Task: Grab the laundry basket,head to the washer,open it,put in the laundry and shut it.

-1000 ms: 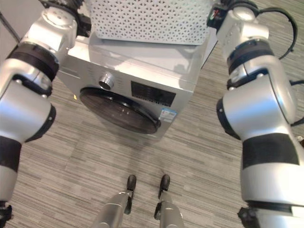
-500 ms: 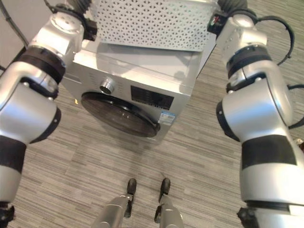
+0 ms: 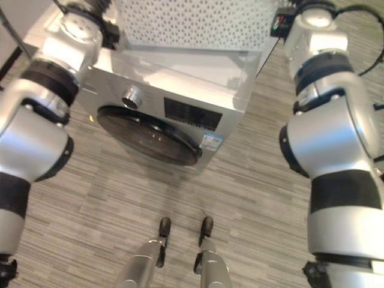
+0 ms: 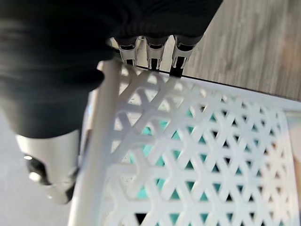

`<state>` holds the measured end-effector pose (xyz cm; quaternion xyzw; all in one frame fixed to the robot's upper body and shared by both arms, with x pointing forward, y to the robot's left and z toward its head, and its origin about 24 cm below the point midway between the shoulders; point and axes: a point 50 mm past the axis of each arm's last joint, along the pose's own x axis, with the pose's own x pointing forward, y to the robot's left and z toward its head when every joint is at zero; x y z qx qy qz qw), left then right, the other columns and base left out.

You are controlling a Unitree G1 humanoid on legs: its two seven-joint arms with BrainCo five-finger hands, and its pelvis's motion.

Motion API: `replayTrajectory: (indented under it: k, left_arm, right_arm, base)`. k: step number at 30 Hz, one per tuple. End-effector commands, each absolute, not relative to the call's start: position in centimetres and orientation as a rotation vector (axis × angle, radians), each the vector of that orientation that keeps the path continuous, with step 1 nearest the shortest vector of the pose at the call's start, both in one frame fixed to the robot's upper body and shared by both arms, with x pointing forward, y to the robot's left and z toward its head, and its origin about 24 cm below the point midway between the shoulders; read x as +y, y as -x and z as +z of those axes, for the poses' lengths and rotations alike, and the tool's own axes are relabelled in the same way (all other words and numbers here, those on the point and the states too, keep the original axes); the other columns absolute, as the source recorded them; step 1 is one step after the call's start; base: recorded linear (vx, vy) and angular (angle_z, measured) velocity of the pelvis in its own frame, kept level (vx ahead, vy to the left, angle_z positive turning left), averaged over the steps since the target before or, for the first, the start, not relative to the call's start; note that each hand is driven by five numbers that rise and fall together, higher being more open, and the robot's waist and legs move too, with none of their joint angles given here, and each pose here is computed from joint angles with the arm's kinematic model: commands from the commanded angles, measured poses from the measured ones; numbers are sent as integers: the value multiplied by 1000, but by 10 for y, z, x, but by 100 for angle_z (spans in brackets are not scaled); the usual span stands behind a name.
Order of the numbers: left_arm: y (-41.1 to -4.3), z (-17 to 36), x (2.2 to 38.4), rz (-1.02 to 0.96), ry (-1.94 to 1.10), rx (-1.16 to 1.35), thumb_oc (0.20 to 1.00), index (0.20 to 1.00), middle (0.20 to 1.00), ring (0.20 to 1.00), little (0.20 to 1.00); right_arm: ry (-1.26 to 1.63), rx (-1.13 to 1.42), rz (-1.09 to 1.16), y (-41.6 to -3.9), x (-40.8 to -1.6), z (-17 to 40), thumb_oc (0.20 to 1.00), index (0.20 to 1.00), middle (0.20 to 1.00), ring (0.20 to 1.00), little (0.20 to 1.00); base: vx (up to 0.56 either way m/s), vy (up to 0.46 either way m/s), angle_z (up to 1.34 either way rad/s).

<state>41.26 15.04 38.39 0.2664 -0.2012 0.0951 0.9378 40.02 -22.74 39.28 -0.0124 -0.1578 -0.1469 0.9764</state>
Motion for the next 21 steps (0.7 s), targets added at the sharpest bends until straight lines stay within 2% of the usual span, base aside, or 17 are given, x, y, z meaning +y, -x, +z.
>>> replayTrajectory:
  k: [1,11,21]
  left_arm:
    - [-382,456,127,181,-598,-615,1000,1000,1000,1000,1000]
    - [-369,472,185,310,-509,-613,1000,1000,1000,1000,1000]
    - [-361,471,227,406,-466,-595,1000,1000,1000,1000,1000]
  right_arm:
    - [49,-318,-273,-396,-225,405,1000,1000,1000,1000,1000]
    - [-19,-350,-354,-383,-265,409,1000,1000,1000,1000,1000]
    - [-49,-370,-440,-367,-305,407,1000,1000,1000,1000,1000]
  base:
    - [96,-9,0]
    - [0,6,0]
    - [0,0,0]
